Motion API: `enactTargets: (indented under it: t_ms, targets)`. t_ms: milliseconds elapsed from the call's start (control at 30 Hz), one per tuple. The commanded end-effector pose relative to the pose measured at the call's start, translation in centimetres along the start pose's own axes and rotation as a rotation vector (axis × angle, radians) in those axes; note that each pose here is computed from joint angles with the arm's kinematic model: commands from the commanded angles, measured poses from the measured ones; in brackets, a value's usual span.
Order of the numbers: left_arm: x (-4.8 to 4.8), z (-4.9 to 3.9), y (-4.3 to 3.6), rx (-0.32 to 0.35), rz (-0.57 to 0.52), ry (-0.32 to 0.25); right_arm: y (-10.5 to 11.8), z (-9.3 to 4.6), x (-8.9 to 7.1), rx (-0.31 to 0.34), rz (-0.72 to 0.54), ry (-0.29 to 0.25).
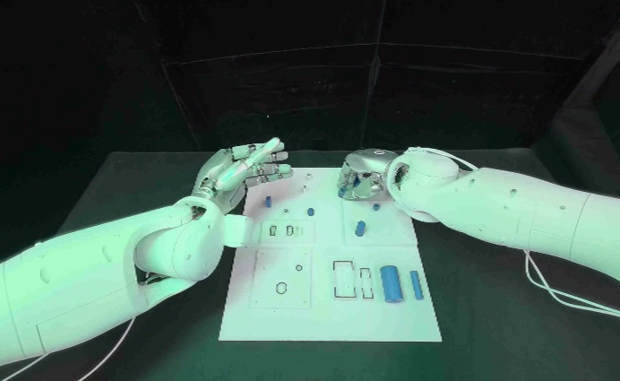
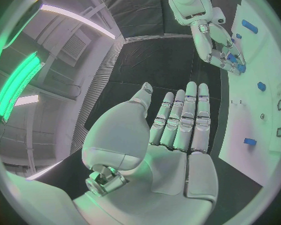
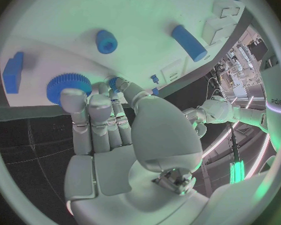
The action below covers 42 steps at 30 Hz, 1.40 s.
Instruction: Assemble the parts on the task board
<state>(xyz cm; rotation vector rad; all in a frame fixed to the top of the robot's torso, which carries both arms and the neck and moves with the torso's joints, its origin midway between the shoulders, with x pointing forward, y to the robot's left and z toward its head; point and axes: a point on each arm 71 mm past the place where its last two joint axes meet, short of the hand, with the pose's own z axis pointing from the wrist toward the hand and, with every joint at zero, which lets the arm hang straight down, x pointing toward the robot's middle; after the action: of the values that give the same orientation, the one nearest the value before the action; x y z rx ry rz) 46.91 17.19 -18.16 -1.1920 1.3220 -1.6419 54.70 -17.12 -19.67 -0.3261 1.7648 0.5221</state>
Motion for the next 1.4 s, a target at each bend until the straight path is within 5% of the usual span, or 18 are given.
enactTargets:
  t_ms: [33, 667, 1400]
  targets:
    - [0.16, 0.06, -0.12, 0.004, -0.008, 0.015, 0.0, 0.0, 0.1, 0.004, -0.007, 0.019]
    - [-0.23, 0.08, -0.16, 0.0, -0.007, 0.004, 0.9, -0.3, -2.1, 0.038, 0.108, -0.183]
    - [-0.35, 0.23, -0.24, -0.001, -0.007, -0.003, 2.4, 3.1, -2.7, 0.097, 0.117, -0.215]
